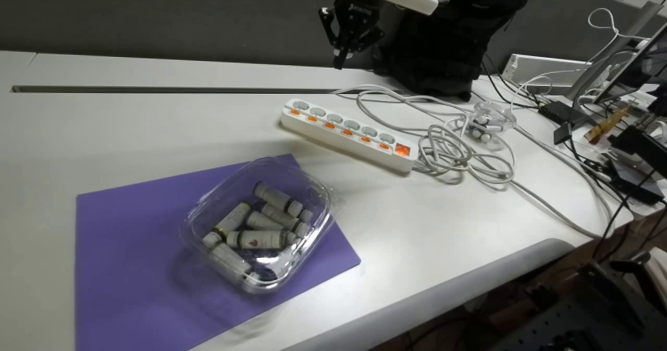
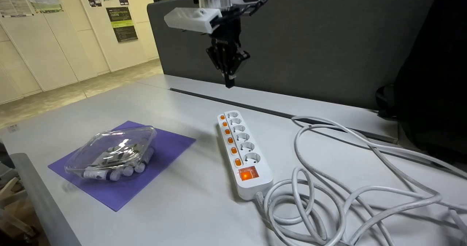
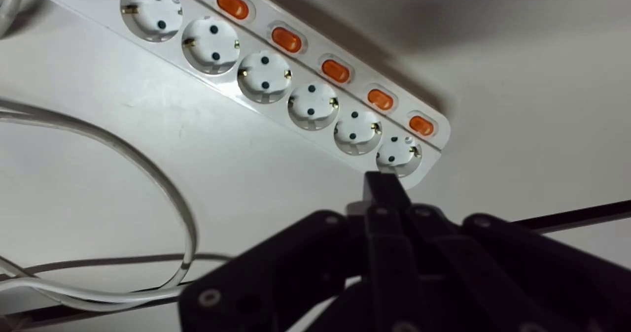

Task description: Turn on the third switch from the left on the adapter

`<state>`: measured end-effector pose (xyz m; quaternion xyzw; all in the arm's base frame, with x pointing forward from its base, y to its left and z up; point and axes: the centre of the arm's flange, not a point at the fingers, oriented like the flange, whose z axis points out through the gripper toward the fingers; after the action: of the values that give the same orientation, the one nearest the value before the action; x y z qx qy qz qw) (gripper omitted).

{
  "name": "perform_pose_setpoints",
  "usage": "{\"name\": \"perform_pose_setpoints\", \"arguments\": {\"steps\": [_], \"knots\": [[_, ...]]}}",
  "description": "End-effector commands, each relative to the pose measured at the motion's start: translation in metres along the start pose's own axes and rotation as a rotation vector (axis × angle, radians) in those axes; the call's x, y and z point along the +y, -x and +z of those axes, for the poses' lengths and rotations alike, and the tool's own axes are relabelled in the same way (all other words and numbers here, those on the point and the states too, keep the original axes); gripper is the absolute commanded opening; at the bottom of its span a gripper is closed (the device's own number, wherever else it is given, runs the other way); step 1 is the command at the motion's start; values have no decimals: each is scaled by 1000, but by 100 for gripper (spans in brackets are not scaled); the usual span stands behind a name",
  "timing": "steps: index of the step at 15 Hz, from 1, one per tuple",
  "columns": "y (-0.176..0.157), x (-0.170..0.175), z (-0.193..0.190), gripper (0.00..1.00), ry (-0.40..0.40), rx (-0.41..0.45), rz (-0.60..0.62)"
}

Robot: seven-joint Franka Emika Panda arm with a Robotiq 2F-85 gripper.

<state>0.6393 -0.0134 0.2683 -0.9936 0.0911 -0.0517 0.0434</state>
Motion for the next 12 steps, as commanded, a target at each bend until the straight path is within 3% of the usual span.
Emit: {"name": "perform_pose_setpoints", "arguments": {"steps": [1, 5, 10, 12], "knots": [[-23, -6, 12, 0, 27, -11, 13], [-23, -4, 34, 0, 56, -44, 10], [1, 0, 65, 0, 110, -100, -8], [-1, 3, 67, 1, 79, -93, -29]]}}
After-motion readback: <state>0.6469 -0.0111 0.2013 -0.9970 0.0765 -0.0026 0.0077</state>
